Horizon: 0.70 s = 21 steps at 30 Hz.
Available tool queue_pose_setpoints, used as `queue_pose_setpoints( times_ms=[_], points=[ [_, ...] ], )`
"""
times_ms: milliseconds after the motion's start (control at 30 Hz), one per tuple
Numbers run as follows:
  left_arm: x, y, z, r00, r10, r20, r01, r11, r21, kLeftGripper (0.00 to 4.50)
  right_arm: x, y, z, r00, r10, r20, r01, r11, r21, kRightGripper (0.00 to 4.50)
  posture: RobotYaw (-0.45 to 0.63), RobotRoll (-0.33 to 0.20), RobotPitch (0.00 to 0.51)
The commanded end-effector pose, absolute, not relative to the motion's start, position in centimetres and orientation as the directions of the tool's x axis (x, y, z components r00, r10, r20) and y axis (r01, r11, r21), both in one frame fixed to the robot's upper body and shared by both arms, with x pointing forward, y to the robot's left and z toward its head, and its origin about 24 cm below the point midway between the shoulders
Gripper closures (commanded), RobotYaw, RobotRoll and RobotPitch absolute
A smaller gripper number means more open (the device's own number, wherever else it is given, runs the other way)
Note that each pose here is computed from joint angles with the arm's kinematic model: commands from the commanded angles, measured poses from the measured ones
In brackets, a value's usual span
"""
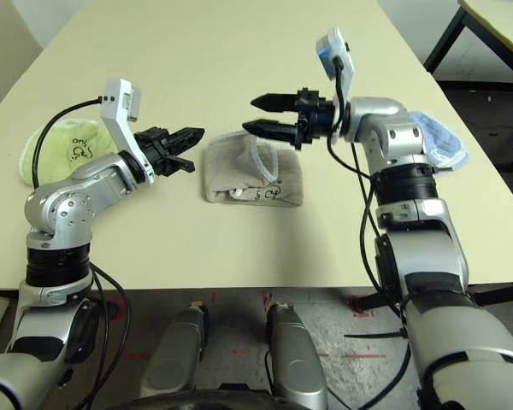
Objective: Fold the towel and set it aside.
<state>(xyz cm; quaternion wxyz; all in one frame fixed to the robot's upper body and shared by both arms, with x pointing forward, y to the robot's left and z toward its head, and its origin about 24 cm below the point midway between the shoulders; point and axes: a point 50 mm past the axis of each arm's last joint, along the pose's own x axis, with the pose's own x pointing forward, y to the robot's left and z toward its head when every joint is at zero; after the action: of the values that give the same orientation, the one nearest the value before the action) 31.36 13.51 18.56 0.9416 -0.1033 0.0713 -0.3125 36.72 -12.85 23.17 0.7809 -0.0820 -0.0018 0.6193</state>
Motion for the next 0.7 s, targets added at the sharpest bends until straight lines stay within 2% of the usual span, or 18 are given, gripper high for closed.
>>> queue_pose_setpoints(
  times_ms=[33, 133, 167, 367, 533, 700],
  points=[
    [31.3, 14.0, 17.6, 0.804, -0.584, -0.116, 0.550, 0.803, -0.230, 4.50, 37.4, -11.9, 22.5, 0.291, 0.937, -0.195, -0.954, 0.270, -0.127, 3.18, 0.19, 0.000, 0.112],
    [31.5, 14.4, 16.9, 0.816, -0.558, -0.151, 0.527, 0.826, -0.202, 4.50, 37.8, -10.4, 22.3, 0.311, 0.912, -0.266, -0.948, 0.279, -0.152, 4.34, 0.19, 0.000, 0.112],
    [31.6, 14.4, 16.8, 0.817, -0.554, -0.156, 0.525, 0.829, -0.194, 4.50, 37.8, -10.0, 22.2, 0.306, 0.908, -0.287, -0.949, 0.269, -0.161, 4.43, 0.19, 0.000, 0.111],
    [32.0, 13.7, 16.1, 0.813, -0.551, -0.188, 0.530, 0.834, -0.151, 4.50, 37.7, -8.5, 21.2, 0.275, 0.863, -0.424, -0.955, 0.195, -0.222, 4.43, 0.20, 0.000, 0.112],
    [32.6, 11.7, 16.4, 0.784, -0.598, -0.166, 0.584, 0.802, -0.129, 4.50, 37.8, -11.6, 20.2, 0.273, 0.773, -0.573, -0.959, 0.173, -0.224, 4.43, 0.20, 0.000, 0.110],
    [33.0, 10.4, 16.7, 0.760, -0.634, -0.145, 0.620, 0.773, -0.134, 4.50, 37.8, -13.8, 18.6, 0.295, 0.718, -0.631, -0.956, 0.217, -0.199, 4.43, 0.18, 0.000, 0.106]
  ],
)
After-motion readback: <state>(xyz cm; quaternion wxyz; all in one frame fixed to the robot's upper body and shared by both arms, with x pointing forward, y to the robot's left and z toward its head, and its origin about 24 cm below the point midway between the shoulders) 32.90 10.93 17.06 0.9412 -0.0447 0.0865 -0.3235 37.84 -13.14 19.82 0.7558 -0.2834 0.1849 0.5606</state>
